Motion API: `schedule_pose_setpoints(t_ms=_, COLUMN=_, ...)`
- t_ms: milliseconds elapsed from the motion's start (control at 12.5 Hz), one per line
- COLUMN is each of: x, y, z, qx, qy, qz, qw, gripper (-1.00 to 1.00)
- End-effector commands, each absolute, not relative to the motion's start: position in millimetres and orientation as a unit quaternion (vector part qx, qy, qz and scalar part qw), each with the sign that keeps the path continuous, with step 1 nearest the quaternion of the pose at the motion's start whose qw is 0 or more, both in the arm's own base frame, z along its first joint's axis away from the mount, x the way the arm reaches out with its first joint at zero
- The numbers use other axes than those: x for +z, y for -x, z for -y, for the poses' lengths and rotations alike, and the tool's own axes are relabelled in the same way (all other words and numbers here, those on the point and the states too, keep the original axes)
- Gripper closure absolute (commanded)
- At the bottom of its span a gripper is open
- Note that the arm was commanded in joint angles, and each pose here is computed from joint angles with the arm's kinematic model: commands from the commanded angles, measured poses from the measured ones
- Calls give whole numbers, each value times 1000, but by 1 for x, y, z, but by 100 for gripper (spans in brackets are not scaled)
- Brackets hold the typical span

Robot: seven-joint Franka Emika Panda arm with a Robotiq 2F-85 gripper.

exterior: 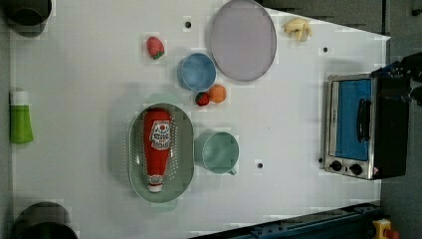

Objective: Pick ketchup from strainer and place it on the table

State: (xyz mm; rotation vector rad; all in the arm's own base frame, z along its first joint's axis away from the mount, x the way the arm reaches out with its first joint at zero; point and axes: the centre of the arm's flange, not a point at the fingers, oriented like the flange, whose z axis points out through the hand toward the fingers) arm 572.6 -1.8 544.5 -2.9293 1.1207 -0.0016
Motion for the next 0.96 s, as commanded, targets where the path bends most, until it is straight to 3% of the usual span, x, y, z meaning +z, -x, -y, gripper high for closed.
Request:
schedule_pose_setpoints(t_ms=80, x=608, y=-495, z=11, qx=15, qy=931, qz=-365, qw=-12, gripper=-58)
schedule_pose_setpoints(t_ms=240, x=604, y=-500, z=-7, qx=13, qy=937, qz=-350, qw=-6, gripper=-99)
schedule_pose_setpoints(t_ms=560, x=578, y=-517, z=-101, qx=2, qy=964, qz=-266, qw=-7, gripper=-100)
schedule_pose_setpoints(t_ms=960, x=526, y=-494, z=-257, qx=22, qy=992, qz=-126, qw=-9, gripper=-100)
